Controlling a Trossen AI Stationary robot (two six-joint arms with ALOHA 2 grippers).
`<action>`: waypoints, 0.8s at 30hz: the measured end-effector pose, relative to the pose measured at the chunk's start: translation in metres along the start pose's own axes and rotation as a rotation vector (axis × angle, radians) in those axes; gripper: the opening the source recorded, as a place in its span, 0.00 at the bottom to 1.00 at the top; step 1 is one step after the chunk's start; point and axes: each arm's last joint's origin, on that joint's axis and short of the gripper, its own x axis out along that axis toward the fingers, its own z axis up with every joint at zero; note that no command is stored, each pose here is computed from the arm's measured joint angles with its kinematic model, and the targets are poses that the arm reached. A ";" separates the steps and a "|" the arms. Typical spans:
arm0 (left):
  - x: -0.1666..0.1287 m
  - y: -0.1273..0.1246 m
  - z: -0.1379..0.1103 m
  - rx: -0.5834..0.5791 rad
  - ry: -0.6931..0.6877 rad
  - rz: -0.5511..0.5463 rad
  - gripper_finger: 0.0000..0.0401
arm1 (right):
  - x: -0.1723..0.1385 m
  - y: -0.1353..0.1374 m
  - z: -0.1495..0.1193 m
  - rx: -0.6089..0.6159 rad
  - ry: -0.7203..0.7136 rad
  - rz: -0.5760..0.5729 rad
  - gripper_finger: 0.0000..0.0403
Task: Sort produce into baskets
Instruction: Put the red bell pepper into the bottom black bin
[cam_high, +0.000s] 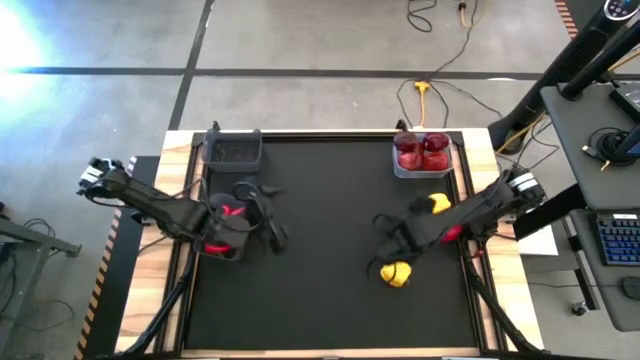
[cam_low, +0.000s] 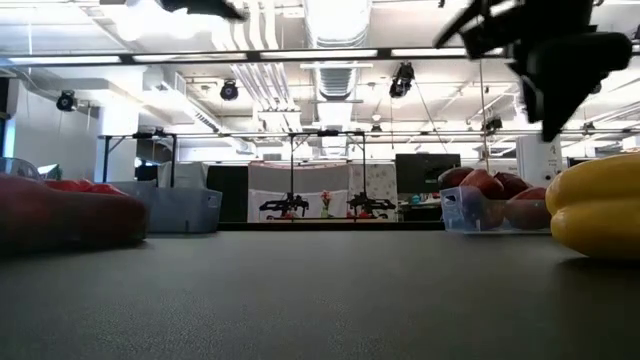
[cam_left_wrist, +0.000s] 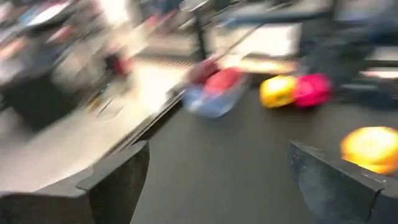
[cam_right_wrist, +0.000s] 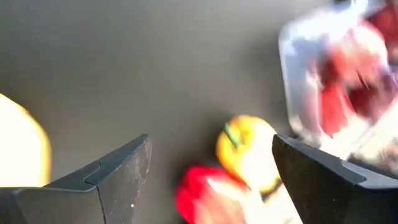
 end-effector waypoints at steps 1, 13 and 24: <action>0.004 -0.007 0.002 0.036 -0.035 -0.058 0.89 | 0.001 -0.009 -0.003 -0.001 0.050 0.001 0.81; 0.034 -0.039 -0.021 0.286 -0.004 0.015 0.89 | 0.056 -0.021 -0.043 -0.674 0.455 0.218 0.81; 0.027 -0.029 -0.021 0.292 0.011 0.048 0.89 | 0.089 -0.021 -0.055 -0.894 0.575 0.198 0.81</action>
